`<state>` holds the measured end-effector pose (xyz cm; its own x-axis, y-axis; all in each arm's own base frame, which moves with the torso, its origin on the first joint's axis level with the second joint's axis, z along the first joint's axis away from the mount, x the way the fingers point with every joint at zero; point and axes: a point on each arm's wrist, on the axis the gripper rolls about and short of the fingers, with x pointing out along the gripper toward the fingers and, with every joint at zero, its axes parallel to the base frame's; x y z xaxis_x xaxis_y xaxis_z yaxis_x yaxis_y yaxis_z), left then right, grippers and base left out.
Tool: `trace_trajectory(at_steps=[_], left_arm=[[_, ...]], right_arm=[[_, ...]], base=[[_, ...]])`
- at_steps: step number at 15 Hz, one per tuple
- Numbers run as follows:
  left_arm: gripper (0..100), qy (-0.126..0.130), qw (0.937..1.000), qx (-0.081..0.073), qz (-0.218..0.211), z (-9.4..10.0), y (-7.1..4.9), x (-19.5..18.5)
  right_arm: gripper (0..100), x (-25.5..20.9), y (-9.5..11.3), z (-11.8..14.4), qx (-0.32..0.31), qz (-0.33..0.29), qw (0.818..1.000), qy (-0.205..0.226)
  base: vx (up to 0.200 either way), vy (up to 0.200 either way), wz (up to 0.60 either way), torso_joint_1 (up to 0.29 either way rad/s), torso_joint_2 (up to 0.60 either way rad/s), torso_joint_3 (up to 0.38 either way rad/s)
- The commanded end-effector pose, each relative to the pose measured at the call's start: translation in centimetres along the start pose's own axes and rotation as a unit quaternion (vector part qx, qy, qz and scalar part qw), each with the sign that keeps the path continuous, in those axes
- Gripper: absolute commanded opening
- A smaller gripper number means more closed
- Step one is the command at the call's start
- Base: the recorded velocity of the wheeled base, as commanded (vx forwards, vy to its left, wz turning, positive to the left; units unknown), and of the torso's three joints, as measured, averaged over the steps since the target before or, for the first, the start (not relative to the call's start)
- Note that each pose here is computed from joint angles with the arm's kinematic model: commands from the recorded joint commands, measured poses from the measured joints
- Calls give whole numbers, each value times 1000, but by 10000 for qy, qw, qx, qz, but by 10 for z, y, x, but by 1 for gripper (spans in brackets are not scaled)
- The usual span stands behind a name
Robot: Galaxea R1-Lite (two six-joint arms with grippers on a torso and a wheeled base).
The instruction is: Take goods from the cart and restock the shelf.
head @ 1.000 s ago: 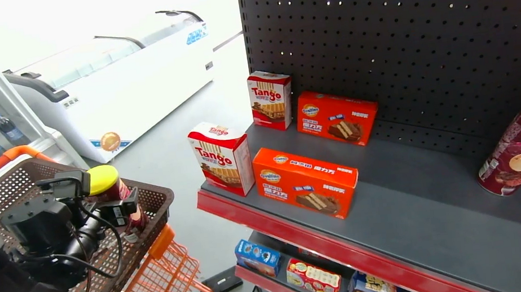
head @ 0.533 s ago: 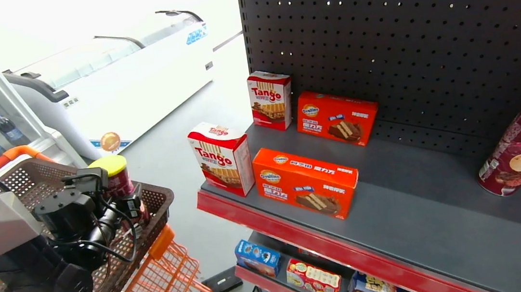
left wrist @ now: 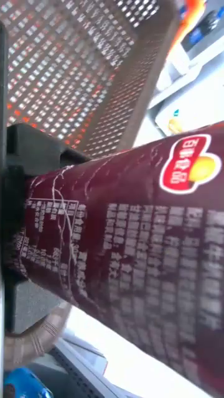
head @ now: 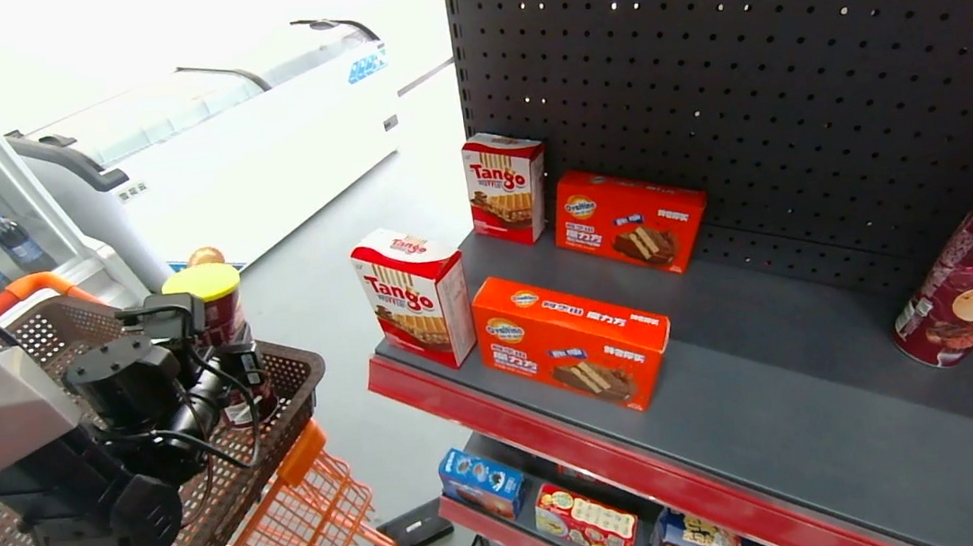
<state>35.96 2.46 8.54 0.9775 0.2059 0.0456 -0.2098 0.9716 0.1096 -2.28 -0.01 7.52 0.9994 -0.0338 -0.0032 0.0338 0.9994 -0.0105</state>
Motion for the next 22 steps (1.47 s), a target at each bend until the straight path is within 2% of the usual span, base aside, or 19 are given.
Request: trace_trajectory(at_steps=[1,3,4,5,6,7,9,10,11,12,13,17,18,20,22], left_arm=[[0,-562,9984,24,24,45,6,-10],[0,-751,9970,8,-191,79,9,-32],[0,-837,9963,19,-201,88,11,-40],[0,-932,9952,2,-295,97,7,-51],[0,-1098,9927,-59,-494,111,-1,-68],[0,-1008,9923,-72,-721,117,-11,-80],[0,-841,9923,-47,-912,122,-15,-95],[0,-704,9896,-70,-1255,115,-26,-114],[0,-675,9787,-150,-1933,113,-39,-127],[0,-755,9630,-213,-2578,115,-48,-132],[0,-854,9539,-208,-2869,118,-51,-134],[0,-845,9316,-253,-3525,120,-67,-164],[0,-839,9300,-263,-3569,119,-68,-167],[0,-833,9136,-276,-3970,117,-67,-183],[0,-913,9076,-311,-4087,120,-68,-185]], right_arm=[[100,0,0,0,-2,0,10000,-1],[100,0,0,0,-2,0,10000,-1],[100,0,0,0,-2,0,10000,-1],[100,0,0,0,-2,0,10000,-1],[100,0,0,0,-2,0,10000,-1],[100,0,0,0,-2,0,10000,-1],[100,0,0,0,-2,0,10000,-1],[100,0,0,0,-2,0,10000,-1],[100,0,0,0,-2,0,10000,-1],[100,0,0,0,-2,0,10000,-1],[100,0,0,0,-2,0,10000,-1],[100,0,0,0,-2,0,10000,-1],[100,0,0,0,-2,0,10000,-1],[100,0,0,0,-9,0,10000,-1],[100,0,0,0,-2,0,10000,-1]], base=[[0,0,0,0,0,0],[0,0,0,0,0,0],[0,0,0,0,0,0],[0,0,0,0,0,0],[0,0,0,0,0,0],[0,0,0,0,0,0],[0,0,0,0,0,0],[0,0,0,0,0,0],[0,0,0,0,0,0],[0,0,0,0,0,0],[0,0,0,0,0,0],[0,0,0,0,0,0],[0,0,0,0,0,0],[0,0,0,0,0,0],[0,0,0,0,0,0]])
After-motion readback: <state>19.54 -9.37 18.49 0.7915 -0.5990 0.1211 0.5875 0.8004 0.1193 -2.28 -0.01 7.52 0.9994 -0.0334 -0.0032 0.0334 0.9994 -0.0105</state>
